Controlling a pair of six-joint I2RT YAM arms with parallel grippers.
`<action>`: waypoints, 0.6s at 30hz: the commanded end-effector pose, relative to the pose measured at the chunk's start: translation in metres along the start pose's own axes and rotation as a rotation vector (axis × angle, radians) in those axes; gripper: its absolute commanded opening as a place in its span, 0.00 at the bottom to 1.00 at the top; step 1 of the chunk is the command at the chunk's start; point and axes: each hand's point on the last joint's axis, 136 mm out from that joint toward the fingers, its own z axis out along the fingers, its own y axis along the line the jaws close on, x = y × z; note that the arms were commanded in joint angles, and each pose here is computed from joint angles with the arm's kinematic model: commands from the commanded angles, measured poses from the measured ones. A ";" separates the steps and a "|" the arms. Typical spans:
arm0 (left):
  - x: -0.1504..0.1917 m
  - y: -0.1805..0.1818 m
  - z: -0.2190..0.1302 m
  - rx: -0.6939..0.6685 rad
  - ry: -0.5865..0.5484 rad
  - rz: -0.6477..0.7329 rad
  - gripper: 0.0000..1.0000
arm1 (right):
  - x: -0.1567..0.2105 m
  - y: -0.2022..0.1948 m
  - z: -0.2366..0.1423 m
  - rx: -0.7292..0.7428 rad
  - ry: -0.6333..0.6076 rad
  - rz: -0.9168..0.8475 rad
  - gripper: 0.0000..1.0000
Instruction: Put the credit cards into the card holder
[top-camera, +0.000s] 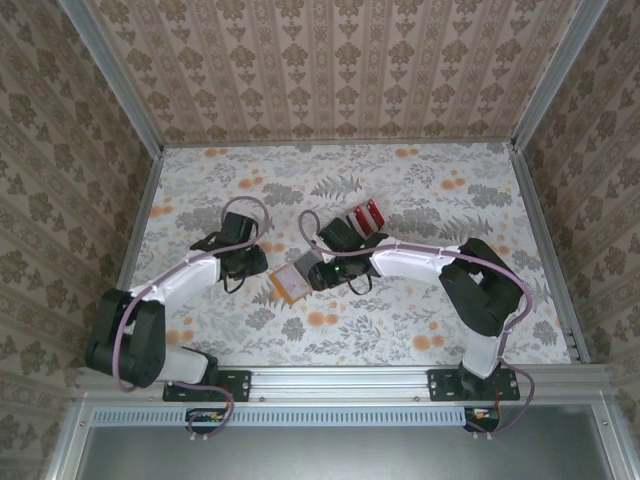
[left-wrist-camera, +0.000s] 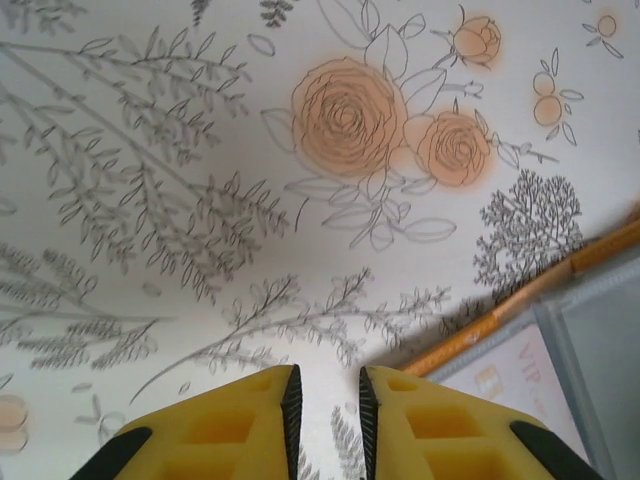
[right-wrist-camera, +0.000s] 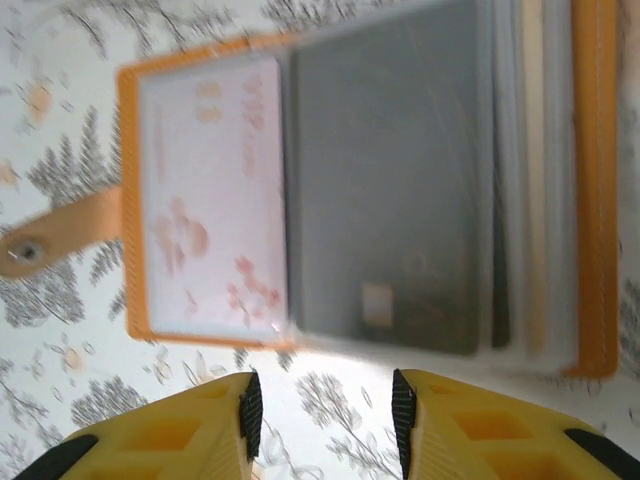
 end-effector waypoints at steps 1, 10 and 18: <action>-0.006 -0.012 0.012 0.043 0.032 0.040 0.22 | 0.005 -0.012 -0.005 -0.022 -0.018 0.081 0.40; 0.027 -0.006 0.035 0.057 0.128 0.011 0.06 | -0.019 -0.029 0.014 -0.034 -0.068 0.156 0.38; 0.079 -0.004 0.035 0.047 0.181 -0.015 0.06 | -0.063 -0.037 0.028 -0.012 -0.096 0.130 0.37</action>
